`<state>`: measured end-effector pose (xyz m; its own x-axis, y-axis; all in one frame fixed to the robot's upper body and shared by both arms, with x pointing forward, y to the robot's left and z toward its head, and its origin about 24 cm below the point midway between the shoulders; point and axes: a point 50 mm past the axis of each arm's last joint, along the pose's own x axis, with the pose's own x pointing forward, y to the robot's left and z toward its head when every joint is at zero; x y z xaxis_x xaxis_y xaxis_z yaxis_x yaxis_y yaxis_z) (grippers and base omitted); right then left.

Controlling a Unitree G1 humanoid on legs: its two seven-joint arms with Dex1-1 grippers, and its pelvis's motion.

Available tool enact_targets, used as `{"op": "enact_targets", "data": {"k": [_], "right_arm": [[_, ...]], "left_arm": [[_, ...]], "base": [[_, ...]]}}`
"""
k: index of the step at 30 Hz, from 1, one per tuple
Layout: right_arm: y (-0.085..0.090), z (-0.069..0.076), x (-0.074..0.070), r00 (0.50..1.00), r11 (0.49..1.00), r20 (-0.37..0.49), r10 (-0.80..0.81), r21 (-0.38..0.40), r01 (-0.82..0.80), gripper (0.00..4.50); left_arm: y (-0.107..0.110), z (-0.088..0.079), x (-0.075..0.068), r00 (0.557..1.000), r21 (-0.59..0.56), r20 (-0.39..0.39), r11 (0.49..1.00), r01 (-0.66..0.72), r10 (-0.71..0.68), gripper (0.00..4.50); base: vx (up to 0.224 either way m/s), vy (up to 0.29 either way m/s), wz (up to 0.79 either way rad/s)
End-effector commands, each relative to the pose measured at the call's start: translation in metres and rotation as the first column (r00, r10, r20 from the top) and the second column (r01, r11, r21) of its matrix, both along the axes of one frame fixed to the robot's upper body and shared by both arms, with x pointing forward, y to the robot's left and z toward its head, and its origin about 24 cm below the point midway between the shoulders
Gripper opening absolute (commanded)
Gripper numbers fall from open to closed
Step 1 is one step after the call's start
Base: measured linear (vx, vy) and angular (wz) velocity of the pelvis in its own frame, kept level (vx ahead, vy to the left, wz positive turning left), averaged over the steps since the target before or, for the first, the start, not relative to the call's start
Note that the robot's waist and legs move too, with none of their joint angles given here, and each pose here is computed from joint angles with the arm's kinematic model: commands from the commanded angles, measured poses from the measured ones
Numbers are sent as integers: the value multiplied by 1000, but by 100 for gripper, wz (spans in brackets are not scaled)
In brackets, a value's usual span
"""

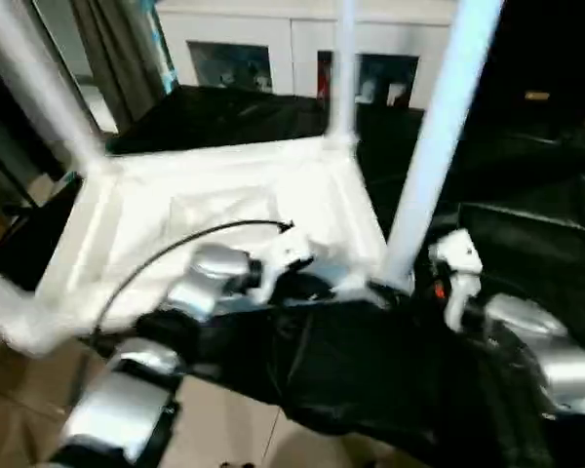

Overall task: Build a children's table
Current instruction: Rotate leg to tighten

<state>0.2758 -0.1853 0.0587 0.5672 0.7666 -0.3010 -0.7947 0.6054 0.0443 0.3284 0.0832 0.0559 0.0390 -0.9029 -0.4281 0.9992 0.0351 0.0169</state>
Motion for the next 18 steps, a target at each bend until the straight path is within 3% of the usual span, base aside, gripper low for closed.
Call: {"op": "enact_targets", "data": {"k": [1, 9, 15, 18], "right_arm": [[16, -9, -13, 982, 985, -81, 170, 25, -168, 385], [-3, -1, -22, 952, 957, -117, 283, -25, -288, 385], [3, -2, -23, 947, 955, -125, 295, 7, -297, 307], [5, -6, -22, 956, 964, -124, 266, 13, -266, 297]], "left_arm": [[-10, -1, -11, 990, -11, -21, 990, 141, -141, 0], [15, 2, -15, 971, 24, -70, 973, 231, -229, 0], [15, 3, -14, 972, 18, -67, 974, 227, -226, 0], [11, 3, -14, 977, 5, -54, 978, 207, -207, 0]], "base": [[63, -5, -2], [16, 0, 0], [0, 0, 0], [0, 0, 0]]}}
